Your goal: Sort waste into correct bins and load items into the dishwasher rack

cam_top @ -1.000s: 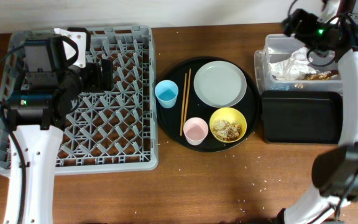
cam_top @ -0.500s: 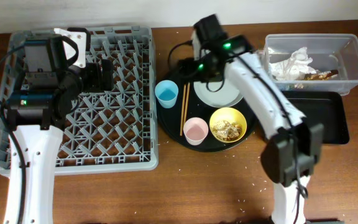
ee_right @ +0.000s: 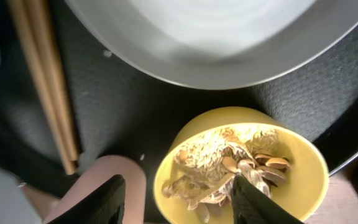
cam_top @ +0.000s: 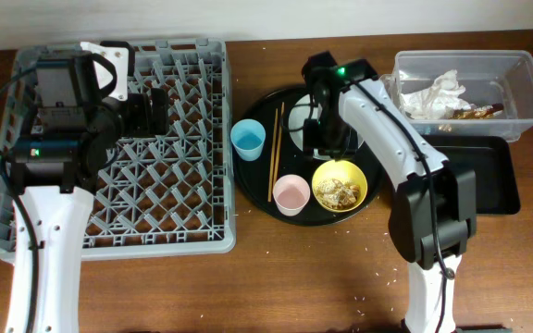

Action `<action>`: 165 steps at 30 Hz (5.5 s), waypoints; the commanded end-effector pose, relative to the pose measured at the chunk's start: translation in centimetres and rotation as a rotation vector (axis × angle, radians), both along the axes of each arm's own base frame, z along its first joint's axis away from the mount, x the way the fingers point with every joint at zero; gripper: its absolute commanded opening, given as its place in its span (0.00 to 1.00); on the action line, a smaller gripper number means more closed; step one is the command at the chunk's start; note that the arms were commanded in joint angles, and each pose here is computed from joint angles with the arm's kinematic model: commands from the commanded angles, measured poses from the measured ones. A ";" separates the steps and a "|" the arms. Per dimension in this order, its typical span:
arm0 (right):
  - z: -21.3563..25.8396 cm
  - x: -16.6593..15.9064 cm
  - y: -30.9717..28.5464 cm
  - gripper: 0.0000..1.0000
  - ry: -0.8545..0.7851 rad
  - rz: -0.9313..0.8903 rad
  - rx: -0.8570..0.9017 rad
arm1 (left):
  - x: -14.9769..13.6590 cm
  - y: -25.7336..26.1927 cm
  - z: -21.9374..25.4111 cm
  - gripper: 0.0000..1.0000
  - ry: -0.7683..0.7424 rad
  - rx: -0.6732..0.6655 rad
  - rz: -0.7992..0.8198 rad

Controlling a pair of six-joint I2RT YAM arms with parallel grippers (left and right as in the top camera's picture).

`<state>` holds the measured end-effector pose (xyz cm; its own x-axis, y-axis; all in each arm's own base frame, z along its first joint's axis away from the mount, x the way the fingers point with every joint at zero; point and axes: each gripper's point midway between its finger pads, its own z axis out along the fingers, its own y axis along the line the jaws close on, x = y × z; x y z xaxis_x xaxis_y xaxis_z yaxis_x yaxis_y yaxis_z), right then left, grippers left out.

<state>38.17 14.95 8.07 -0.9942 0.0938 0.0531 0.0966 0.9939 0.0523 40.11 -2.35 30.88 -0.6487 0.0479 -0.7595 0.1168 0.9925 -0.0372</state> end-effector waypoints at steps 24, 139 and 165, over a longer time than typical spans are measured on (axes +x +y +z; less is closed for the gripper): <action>-0.8 -1.4 -2.1 0.04 0.031 -0.020 0.017 | 0.2 0.1 0.8 1.00 -0.019 0.008 -0.011; -1.6 -6.9 2.3 0.29 -0.004 0.323 0.148 | 0.2 0.1 0.8 1.00 -0.019 0.008 -0.011; 18.1 -1.0 7.9 0.04 -0.521 0.444 1.030 | -2.0 -15.3 -2.9 0.99 0.404 -1.202 -0.861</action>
<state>37.31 21.53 26.25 -0.8488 -0.0990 -0.5193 -0.5030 0.4535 0.7358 38.96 -17.19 25.83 -0.8854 0.0202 -0.4643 0.4557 0.2336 -0.8589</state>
